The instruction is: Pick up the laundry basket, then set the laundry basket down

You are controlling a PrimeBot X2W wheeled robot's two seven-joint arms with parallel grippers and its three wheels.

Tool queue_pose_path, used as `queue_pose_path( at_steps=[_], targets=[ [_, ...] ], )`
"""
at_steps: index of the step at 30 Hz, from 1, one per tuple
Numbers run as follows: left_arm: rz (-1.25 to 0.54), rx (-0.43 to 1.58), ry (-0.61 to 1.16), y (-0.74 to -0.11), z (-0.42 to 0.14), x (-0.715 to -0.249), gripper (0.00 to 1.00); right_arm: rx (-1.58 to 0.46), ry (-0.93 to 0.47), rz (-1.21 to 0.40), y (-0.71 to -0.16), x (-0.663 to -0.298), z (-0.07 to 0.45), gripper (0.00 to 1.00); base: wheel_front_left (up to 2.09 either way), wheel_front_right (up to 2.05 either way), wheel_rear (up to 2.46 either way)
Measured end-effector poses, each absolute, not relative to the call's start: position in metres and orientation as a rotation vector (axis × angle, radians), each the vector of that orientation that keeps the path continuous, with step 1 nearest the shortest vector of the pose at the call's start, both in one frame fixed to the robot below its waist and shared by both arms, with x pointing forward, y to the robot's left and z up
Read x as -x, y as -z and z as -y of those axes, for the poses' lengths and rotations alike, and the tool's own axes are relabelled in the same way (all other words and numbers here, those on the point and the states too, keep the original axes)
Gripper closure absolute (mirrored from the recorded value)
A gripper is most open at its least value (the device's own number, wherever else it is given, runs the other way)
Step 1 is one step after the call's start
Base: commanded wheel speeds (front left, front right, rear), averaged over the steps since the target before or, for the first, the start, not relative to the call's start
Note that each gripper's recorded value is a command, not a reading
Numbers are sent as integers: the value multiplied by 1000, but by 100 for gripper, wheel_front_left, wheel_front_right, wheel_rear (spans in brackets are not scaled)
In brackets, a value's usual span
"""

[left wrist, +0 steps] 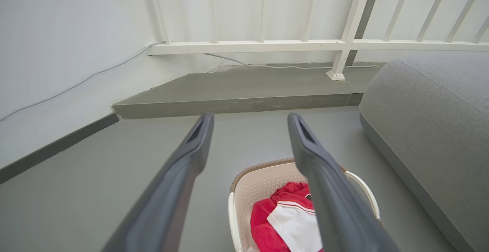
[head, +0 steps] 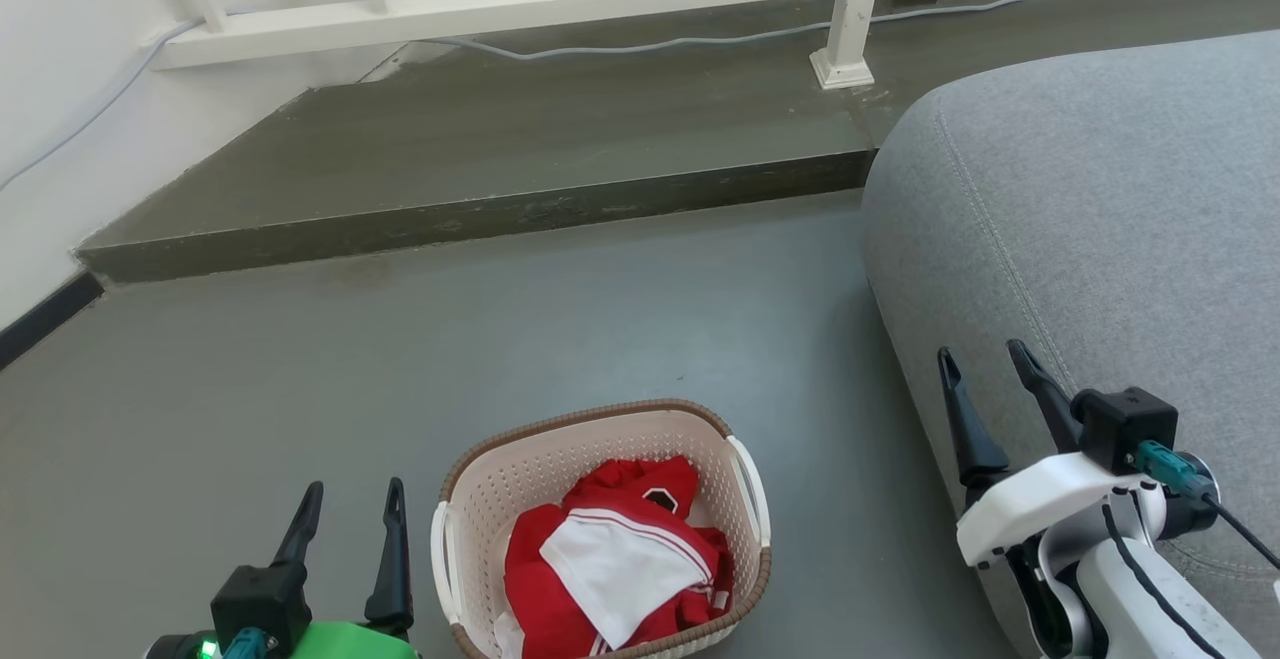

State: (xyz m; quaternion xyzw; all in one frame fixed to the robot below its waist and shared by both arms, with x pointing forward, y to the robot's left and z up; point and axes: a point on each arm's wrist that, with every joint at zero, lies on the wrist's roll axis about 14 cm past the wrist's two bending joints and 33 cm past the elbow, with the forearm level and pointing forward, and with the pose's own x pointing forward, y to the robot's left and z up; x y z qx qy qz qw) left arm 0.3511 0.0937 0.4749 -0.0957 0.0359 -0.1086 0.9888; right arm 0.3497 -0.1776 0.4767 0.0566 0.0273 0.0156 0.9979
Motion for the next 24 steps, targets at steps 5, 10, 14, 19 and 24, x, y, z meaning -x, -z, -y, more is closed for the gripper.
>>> queue_pose_path(
  at_steps=[5, 10, 14, 19, 24],
  targets=[
    [-76, 188, 208, -475, -96, -349, 0, -111, -21, -51, -477, -348, 180, 0, 0, 0, 0],
    [-67, 187, 205, -479, -97, -350, 0, -110, -8, -50, -476, -345, 183, 0, 0, 0, 0],
    [-76, 183, 206, -478, -95, -348, 0, -113, -2, -50, -476, -343, 182, 0, 0, 0, 0],
    [-70, 178, 210, -481, -93, -347, 0, -104, -1, -40, -478, -343, 182, 0, 0, 0, 0],
    [-74, 175, 198, -481, -95, -348, 0, -106, 1, -36, -479, -343, 182, 0, 0, 0, 0]
  ],
)
